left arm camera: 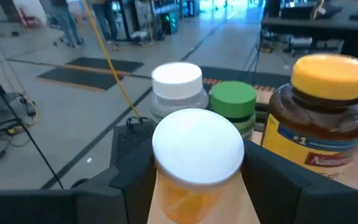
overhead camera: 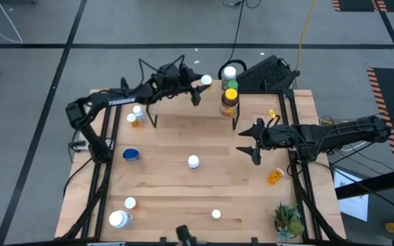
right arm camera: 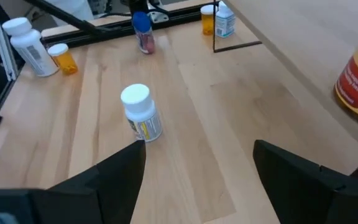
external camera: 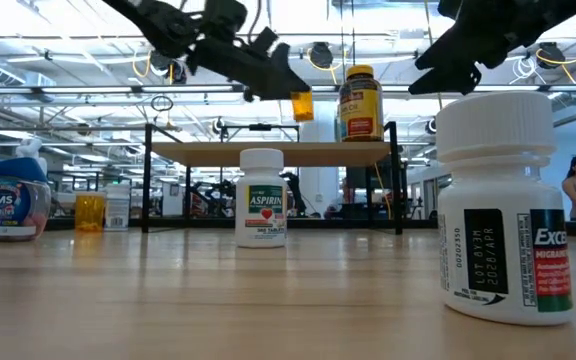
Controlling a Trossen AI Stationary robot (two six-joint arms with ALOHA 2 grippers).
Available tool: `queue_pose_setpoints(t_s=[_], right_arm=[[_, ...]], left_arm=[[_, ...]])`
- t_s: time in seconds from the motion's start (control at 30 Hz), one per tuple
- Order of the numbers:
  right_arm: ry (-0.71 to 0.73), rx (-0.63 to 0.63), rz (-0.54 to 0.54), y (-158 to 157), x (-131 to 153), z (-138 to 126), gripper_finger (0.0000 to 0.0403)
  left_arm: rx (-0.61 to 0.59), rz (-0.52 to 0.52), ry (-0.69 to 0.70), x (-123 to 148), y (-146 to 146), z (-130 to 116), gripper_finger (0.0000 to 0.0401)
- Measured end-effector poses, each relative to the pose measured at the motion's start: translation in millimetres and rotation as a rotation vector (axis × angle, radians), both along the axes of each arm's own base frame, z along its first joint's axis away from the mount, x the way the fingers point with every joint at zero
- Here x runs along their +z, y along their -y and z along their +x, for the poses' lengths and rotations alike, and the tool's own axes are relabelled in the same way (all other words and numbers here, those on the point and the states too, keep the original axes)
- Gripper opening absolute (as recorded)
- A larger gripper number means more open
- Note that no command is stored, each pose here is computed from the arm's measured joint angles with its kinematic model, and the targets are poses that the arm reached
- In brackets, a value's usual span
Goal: Pick and place medicine bottles onto shelf by color
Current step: Put the orange pill bottle on the shelf
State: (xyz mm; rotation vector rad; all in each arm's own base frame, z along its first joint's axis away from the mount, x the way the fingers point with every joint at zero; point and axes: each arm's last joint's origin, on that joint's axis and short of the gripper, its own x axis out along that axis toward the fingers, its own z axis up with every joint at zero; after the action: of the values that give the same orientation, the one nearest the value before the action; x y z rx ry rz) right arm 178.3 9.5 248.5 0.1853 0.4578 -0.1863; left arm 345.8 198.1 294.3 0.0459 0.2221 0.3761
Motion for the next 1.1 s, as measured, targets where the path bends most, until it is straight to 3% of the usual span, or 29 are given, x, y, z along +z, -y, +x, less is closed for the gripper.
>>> queue_pose_setpoints(t_s=[0.33, 0.53, 0.87, 1.1], right_arm=[[-0.034, -0.025, -0.016, 1.1, -2.9, -1.7, 0.0290], [-0.061, -0.023, -0.042, 1.5, -4.8, -2.9, 0.0290], [-0.153, -0.191, -0.150, 7.5, -11.8, -9.4, 0.0290], [-0.165, -0.191, -0.153, 7.6, -12.7, -10.1, 0.0290]], left_arm=[[0.010, -0.041, -0.103, -17.8, -26.4, 33.6, 0.0216], [0.049, -0.083, -0.110, -26.8, -37.5, 32.9, 0.0216], [0.070, -0.124, -0.096, -27.0, -41.0, 30.5, 0.0217], [0.070, -0.125, -0.100, -27.4, -41.0, 30.4, 0.0242]])
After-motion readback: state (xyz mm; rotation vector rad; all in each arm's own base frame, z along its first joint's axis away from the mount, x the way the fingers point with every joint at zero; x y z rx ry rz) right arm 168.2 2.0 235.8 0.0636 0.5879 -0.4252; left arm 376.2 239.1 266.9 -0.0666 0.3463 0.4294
